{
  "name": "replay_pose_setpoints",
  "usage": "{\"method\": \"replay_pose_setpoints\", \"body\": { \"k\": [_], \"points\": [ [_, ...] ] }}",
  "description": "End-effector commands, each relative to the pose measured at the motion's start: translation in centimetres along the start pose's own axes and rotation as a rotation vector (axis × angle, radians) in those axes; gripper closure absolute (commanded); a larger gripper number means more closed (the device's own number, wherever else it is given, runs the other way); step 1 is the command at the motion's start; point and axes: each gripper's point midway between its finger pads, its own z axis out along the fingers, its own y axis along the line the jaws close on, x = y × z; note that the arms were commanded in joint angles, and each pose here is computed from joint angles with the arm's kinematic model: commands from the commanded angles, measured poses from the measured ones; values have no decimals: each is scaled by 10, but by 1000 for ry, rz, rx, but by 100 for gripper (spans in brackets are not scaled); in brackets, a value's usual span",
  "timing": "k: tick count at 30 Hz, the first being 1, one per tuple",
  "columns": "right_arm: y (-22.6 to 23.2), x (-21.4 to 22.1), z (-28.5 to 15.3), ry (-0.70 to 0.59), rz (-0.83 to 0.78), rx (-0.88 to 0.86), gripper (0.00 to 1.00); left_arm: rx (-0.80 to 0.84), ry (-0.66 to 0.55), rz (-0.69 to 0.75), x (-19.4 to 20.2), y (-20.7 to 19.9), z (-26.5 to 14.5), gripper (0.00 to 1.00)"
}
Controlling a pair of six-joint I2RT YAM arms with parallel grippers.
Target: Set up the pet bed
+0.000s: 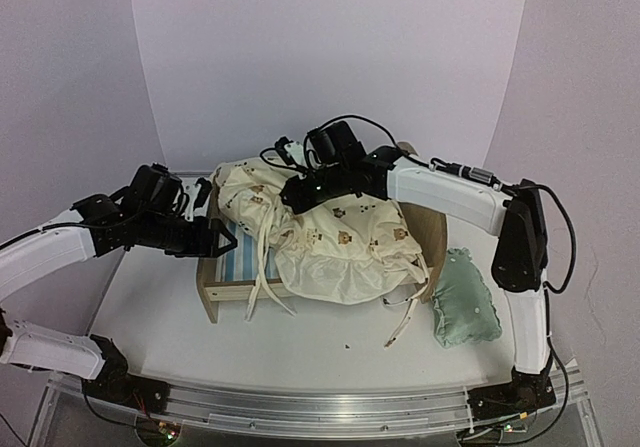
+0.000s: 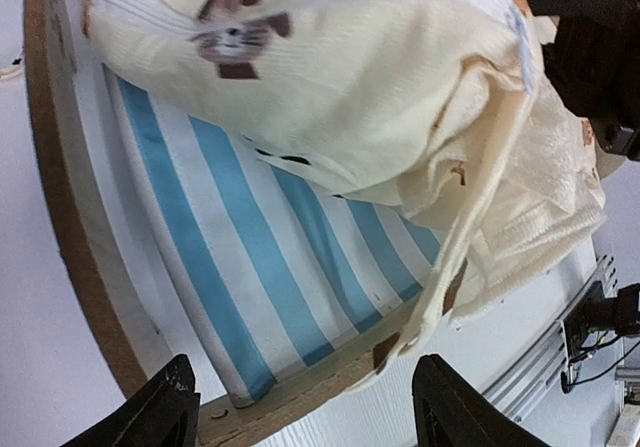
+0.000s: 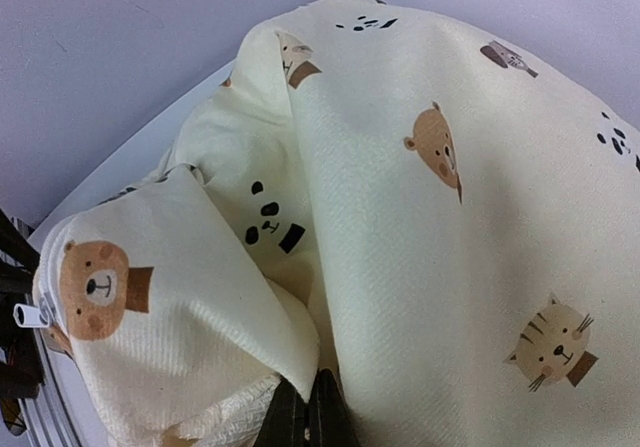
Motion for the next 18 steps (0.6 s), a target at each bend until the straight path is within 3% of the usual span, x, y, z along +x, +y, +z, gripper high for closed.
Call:
{"method": "replay_pose_setpoints", "body": {
  "k": [1, 12, 18],
  "points": [
    [-6, -20, -18, -61, 21, 41, 100, 61, -1, 80, -2, -30, 1, 29],
    [-6, -16, -16, -52, 31, 33, 100, 63, 53, 154, 16, -62, 39, 46],
    [-6, -13, -17, -45, 33, 33, 100, 69, 21, 136, 8, -67, 43, 62]
  ]
}}
